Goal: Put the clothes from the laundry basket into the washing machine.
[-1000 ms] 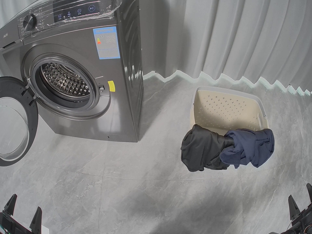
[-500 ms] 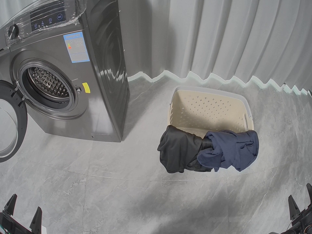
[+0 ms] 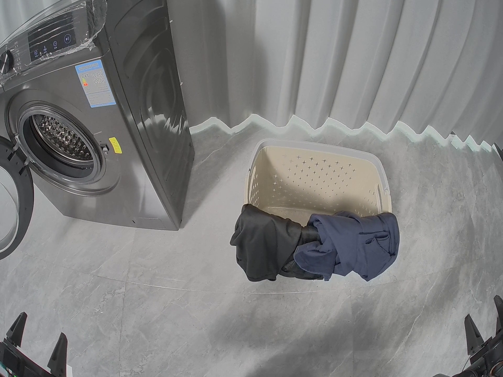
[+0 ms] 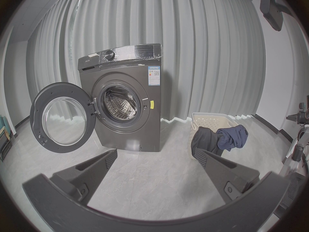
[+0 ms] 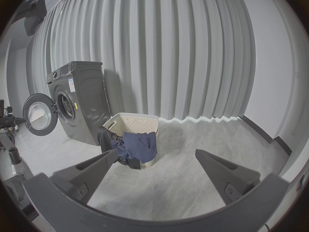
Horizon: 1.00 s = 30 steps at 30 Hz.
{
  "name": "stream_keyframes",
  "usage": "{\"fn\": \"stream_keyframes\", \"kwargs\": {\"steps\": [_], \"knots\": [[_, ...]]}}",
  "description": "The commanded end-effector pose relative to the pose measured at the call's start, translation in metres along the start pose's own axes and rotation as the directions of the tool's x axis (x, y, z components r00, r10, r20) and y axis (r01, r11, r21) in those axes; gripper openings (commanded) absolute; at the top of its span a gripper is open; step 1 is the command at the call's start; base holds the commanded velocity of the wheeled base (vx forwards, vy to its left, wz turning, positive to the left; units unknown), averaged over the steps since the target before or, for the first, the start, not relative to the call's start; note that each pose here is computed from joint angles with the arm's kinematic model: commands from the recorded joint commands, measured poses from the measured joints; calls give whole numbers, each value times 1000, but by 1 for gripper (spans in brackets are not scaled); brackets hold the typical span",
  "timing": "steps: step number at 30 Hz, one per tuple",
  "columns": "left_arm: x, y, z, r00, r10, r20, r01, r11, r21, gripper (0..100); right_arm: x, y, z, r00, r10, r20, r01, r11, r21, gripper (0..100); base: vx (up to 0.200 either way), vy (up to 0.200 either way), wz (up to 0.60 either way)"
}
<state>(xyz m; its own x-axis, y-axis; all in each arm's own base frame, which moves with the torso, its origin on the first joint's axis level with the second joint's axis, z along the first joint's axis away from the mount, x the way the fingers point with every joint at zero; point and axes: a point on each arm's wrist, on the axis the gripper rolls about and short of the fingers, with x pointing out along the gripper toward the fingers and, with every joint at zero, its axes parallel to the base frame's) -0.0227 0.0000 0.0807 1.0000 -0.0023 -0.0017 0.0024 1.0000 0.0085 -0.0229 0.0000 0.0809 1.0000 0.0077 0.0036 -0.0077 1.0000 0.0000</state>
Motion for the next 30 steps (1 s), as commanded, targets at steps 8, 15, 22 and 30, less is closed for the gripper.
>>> {"fn": "stream_keyframes", "kwargs": {"steps": [8, 15, 22, 30], "knots": [[0, 0, -5, 1000, 1, 0, -1, 1000, -2, 100, 0, 0, -5, 1000, 2, -5, -2, 1000, 0, 100, 0, -150, 0], [0, 0, -5, 1000, 1, 0, -1, 1000, -2, 100, 0, 0, -5, 1000, 2, -5, -2, 1000, 0, 100, 0, 0, 0], [0, 0, -5, 1000, 1, 0, -1, 1000, -4, 100, 0, 0, -5, 1000, 2, -7, -2, 1000, -2, 100, 114, 0, 0], [0, 0, -5, 1000, 1, -1, -1, 1000, -4, 100, 0, 0, -5, 1000, 2, -7, -2, 1000, -2, 100, 50, 0, 0]]}}
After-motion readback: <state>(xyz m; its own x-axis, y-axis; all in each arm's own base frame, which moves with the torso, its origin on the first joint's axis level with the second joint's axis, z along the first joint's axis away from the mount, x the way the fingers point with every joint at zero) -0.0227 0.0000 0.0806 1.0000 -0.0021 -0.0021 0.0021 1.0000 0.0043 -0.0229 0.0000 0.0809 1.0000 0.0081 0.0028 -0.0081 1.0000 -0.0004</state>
